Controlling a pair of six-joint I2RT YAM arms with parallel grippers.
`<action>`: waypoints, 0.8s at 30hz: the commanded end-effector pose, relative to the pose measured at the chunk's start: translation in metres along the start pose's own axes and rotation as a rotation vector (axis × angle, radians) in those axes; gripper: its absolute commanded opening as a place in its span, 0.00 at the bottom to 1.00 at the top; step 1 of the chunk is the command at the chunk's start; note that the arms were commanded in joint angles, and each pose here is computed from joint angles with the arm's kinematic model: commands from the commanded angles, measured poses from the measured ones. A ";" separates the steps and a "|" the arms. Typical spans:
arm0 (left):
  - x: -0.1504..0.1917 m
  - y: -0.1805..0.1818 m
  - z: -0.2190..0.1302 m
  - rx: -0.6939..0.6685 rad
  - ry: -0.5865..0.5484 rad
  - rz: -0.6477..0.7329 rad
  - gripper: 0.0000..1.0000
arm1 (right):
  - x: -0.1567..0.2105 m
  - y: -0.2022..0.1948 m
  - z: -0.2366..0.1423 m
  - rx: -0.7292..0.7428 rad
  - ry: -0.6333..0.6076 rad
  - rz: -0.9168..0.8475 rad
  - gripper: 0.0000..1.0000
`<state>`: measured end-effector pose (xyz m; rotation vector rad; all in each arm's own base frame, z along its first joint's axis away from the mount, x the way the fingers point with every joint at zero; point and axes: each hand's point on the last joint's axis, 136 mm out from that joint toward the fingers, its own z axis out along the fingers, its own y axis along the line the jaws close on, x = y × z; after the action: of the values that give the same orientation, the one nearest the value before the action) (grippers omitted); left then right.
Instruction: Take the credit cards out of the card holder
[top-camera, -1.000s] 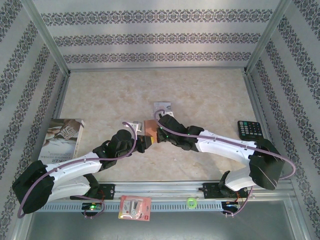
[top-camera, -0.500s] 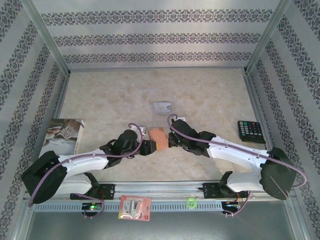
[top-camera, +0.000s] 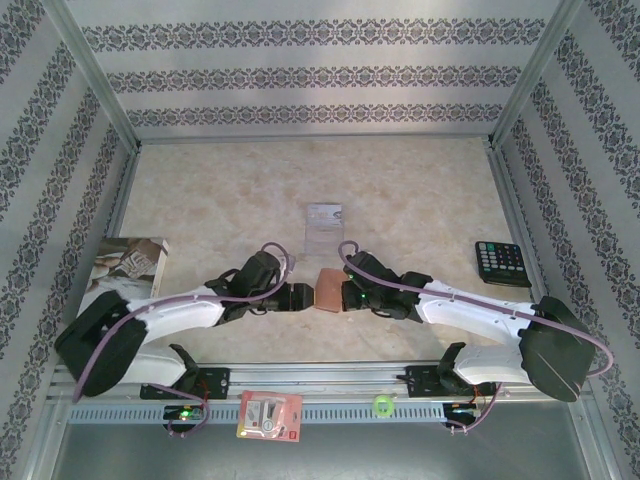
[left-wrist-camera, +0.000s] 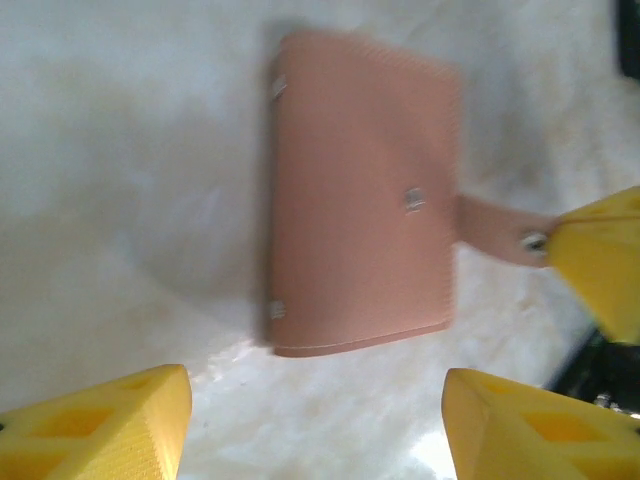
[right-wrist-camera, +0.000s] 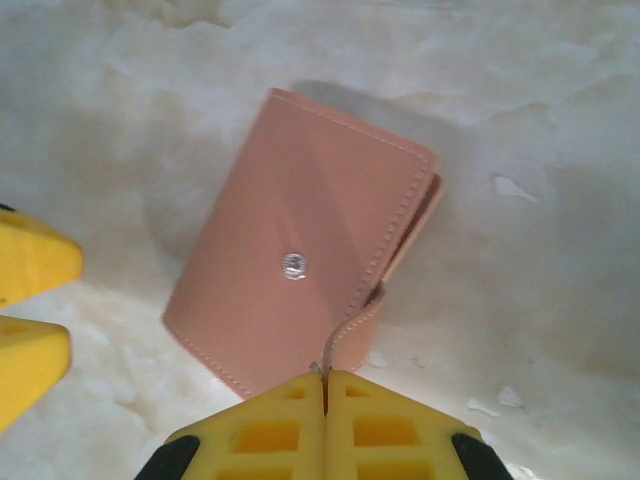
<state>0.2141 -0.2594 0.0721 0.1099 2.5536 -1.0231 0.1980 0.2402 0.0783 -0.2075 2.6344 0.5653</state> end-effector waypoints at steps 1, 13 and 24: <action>-0.025 -0.006 -0.026 -0.040 -0.103 0.060 0.69 | -0.027 0.052 -0.017 -0.165 -0.043 -0.044 0.00; -0.027 0.015 -0.054 -0.106 -0.190 0.049 0.73 | -0.045 0.083 -0.002 -0.214 -0.008 -0.070 0.00; -0.023 0.021 -0.031 -0.110 -0.132 0.046 0.72 | -0.006 -0.067 0.016 0.143 0.041 0.119 0.00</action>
<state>0.2247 -0.2186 0.0878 0.0508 2.4847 -0.8303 0.2271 0.2200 0.0671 -0.0785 2.6750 0.5741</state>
